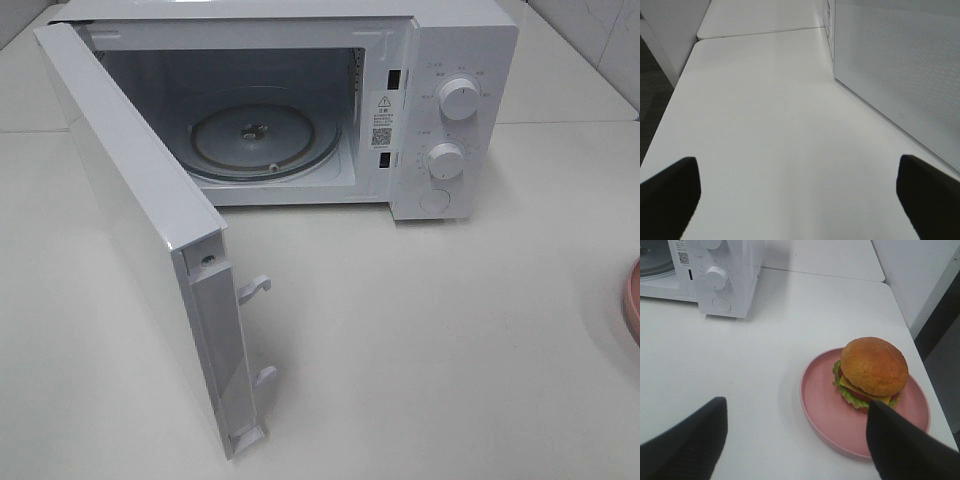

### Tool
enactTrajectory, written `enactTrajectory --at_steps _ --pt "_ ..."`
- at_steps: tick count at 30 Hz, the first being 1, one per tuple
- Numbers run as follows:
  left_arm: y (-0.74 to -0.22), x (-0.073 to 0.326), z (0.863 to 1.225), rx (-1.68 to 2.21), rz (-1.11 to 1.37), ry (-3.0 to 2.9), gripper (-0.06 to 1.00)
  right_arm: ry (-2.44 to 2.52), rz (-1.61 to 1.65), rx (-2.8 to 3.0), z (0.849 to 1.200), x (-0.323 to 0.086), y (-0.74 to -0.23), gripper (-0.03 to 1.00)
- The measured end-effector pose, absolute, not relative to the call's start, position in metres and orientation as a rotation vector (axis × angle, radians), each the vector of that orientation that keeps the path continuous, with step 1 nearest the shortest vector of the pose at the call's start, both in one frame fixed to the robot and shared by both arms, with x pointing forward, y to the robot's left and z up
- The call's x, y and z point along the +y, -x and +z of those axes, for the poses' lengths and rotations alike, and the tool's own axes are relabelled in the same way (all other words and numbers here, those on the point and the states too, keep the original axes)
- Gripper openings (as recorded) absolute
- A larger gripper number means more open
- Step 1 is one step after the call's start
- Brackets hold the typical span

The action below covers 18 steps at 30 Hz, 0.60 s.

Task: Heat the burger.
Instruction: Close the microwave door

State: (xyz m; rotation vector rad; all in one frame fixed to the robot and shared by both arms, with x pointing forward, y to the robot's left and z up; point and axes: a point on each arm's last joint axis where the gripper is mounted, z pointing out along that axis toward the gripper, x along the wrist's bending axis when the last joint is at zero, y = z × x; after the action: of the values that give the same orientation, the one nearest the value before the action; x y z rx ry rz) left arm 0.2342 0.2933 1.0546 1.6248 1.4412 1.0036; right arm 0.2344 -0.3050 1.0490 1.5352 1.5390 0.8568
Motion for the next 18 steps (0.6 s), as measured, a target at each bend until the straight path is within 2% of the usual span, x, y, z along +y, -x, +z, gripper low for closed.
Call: enactTrajectory --at_steps 11,13,18 --pt "-0.2342 0.2933 1.0546 1.441 1.004 -1.625 0.99 -1.535 0.857 1.539 1.0490 -0.3050 -0.2344 0.79" --pt "-0.2342 0.2933 1.0546 1.441 1.004 -1.625 0.99 -1.535 0.857 1.539 1.0490 -0.3050 -0.2344 0.89" --pt "-0.2342 0.2933 1.0546 1.441 1.004 -1.625 0.99 -1.535 0.857 1.539 1.0490 -0.3050 -0.2344 0.98"
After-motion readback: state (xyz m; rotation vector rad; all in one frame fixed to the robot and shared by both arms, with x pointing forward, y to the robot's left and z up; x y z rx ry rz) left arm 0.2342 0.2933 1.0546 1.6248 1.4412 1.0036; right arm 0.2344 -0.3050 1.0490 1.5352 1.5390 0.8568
